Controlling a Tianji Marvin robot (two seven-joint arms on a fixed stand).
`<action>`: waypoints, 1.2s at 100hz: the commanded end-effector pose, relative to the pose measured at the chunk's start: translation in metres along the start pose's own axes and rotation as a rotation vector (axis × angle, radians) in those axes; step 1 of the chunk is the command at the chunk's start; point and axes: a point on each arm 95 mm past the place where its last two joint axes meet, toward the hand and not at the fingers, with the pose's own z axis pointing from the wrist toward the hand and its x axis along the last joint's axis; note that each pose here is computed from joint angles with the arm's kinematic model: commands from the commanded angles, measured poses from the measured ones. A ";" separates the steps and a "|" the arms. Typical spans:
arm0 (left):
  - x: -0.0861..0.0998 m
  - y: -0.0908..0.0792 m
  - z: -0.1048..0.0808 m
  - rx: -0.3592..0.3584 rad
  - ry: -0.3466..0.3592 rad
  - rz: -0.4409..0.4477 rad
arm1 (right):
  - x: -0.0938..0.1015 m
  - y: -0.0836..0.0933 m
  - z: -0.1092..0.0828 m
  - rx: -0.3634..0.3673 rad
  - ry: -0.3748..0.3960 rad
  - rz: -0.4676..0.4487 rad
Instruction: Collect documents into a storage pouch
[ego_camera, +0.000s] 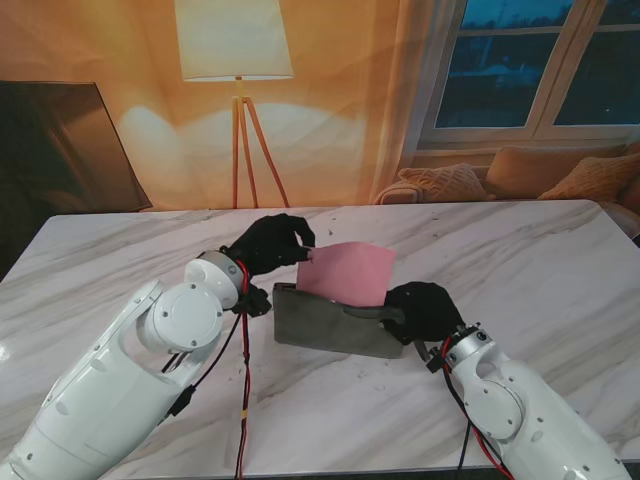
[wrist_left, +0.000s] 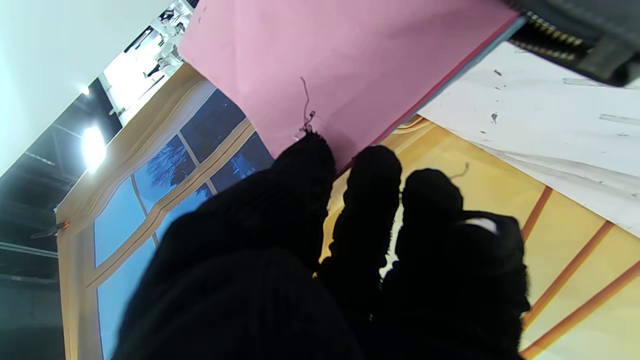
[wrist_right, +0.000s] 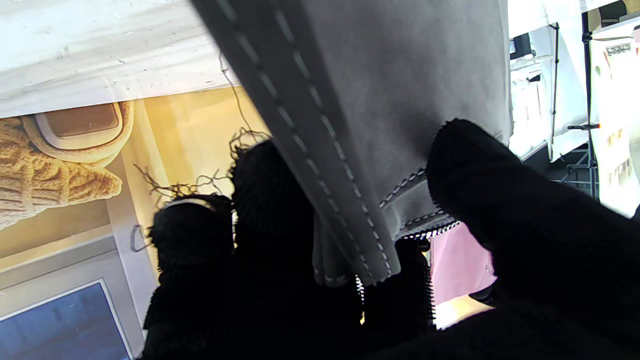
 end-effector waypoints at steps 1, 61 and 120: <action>-0.005 0.001 -0.003 -0.024 -0.008 0.035 | 0.001 -0.001 0.000 0.016 -0.002 -0.004; -0.005 -0.005 -0.009 0.018 0.018 0.088 | 0.001 -0.001 0.000 0.010 0.008 -0.006; 0.001 -0.012 0.020 -0.010 0.052 0.176 | 0.004 -0.002 -0.001 0.013 0.014 0.002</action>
